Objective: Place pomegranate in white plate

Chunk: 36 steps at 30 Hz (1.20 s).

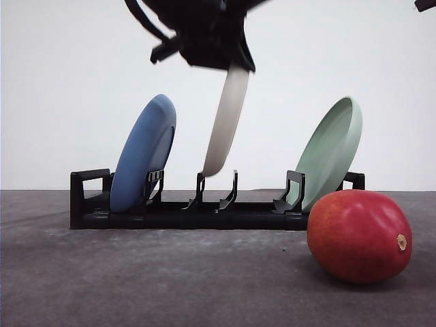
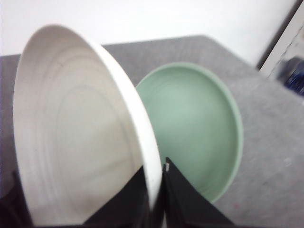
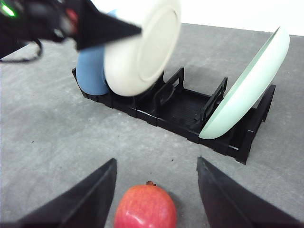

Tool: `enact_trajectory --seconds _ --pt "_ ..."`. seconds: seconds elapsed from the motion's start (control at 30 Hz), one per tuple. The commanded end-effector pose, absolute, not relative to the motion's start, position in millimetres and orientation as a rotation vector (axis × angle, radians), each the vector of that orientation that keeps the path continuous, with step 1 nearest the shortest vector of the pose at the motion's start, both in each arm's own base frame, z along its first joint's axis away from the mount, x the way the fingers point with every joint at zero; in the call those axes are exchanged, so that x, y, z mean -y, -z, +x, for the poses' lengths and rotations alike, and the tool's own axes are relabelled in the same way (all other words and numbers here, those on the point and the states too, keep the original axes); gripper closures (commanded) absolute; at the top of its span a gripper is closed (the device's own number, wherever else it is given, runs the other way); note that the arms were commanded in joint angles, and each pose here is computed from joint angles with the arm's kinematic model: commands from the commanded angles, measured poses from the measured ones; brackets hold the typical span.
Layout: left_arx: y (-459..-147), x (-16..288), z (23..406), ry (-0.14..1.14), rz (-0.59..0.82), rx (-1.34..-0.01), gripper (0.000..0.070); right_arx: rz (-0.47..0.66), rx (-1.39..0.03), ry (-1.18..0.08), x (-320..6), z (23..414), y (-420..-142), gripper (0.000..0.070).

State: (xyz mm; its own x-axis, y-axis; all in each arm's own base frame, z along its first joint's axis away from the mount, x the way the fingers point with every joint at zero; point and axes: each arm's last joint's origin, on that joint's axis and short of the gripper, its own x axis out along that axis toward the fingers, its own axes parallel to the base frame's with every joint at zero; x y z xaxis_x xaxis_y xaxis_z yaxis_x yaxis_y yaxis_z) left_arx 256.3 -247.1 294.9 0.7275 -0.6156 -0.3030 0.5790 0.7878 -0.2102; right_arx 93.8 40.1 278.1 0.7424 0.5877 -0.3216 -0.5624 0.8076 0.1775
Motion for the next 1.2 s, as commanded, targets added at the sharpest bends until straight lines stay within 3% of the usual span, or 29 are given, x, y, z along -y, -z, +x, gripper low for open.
enact_trajectory --seconds 0.0,0.3,0.53,0.83,1.17 --pt "-310.0 248.9 253.3 0.691 -0.164 -0.34 0.0688 0.08 -0.353 -0.635 -40.4 93.2 -284.6 0.0362" --pt "-334.6 236.5 232.4 0.782 -0.295 -0.383 0.0688 0.08 -0.354 -0.636 -40.4 93.1 -284.6 0.0362" --pt "-341.5 228.5 210.8 0.843 -0.329 -0.331 0.0688 0.08 -0.354 -0.636 -40.4 93.1 -284.6 0.0362" --pt "-319.9 206.4 182.3 0.891 -0.384 -0.249 0.0688 0.08 -0.354 -0.636 -40.4 93.1 -284.6 0.0362" --pt "-290.3 178.0 156.9 0.882 -0.373 -0.269 0.0688 0.08 -0.356 -0.636 -40.4 93.0 -284.4 0.0362"
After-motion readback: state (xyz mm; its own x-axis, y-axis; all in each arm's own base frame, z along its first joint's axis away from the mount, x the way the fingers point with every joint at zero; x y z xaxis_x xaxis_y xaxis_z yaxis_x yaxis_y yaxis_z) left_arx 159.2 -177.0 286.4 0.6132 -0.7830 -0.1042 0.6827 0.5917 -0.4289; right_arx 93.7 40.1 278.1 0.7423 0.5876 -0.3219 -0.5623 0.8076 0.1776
